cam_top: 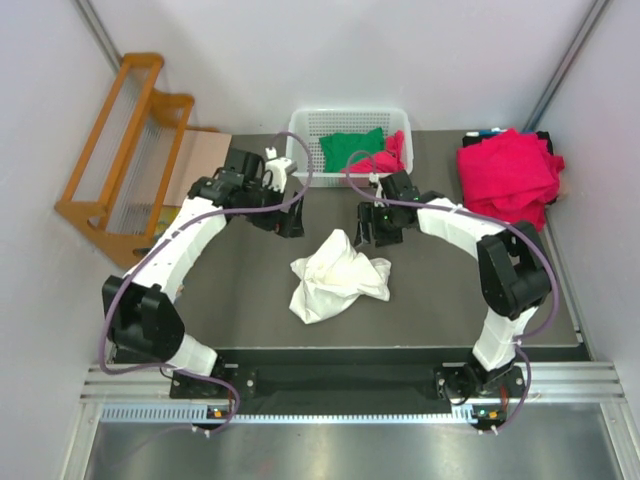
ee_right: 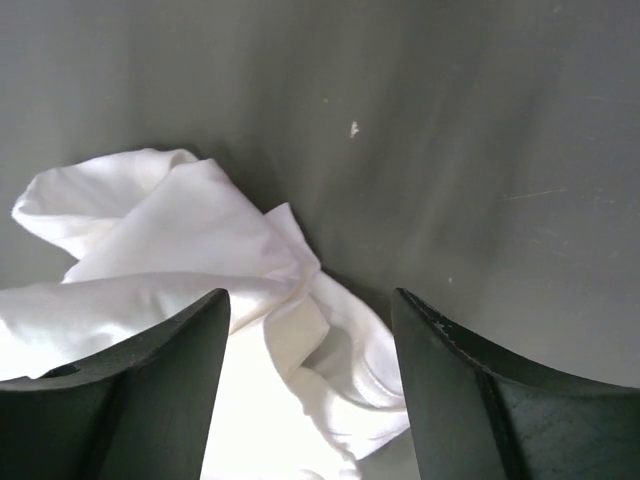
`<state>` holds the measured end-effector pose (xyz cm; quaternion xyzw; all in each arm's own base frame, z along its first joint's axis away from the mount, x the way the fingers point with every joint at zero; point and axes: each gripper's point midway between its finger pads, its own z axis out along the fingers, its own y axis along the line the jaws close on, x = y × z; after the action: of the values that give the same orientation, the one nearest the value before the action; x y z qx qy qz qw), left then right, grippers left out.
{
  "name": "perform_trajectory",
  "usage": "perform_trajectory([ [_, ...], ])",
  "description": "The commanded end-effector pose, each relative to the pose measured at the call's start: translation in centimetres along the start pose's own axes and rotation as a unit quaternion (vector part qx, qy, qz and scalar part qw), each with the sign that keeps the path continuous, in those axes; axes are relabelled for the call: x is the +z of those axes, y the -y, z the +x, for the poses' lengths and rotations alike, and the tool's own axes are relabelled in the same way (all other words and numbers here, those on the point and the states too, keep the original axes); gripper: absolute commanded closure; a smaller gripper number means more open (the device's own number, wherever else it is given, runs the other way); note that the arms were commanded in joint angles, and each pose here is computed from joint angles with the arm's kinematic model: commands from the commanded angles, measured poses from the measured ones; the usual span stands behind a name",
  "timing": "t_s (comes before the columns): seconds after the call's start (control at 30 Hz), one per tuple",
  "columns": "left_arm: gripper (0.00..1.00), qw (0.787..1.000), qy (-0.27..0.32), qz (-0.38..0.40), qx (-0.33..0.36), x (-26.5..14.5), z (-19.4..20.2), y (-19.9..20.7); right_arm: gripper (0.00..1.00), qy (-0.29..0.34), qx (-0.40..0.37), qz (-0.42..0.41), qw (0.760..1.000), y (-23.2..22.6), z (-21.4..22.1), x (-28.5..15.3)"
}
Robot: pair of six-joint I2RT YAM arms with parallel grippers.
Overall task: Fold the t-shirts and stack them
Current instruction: Flatten the tshirt out
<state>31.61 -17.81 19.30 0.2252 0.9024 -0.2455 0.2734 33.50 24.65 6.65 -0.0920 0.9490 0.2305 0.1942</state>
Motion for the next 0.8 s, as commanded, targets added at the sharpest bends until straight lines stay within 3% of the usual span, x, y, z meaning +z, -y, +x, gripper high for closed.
perform_trajectory([
  [0.0,0.02,1.000,-0.019,-0.023,0.007,2.5,-0.1,-0.5,0.35,0.056,-0.029,-0.041,0.997,-3.5,-3.1,-2.6],
  [0.23,0.01,0.998,-0.064,-0.002,0.008,7.8,0.6,2.0,0.35,0.060,-0.028,-0.015,0.998,-2.2,-1.4,-3.5],
  [0.33,0.01,0.997,-0.071,0.012,0.034,8.3,0.2,4.5,0.36,0.056,-0.027,-0.004,0.998,-1.4,-0.4,-3.7],
  [0.47,0.01,0.996,-0.060,0.027,0.054,7.9,-0.9,7.0,0.36,0.052,-0.022,0.005,0.998,-0.6,0.6,-3.5],
  [0.77,0.01,0.996,-0.028,0.048,0.070,4.6,-2.3,8.7,0.37,0.026,-0.012,0.005,1.000,0.4,2.6,-1.8],
])
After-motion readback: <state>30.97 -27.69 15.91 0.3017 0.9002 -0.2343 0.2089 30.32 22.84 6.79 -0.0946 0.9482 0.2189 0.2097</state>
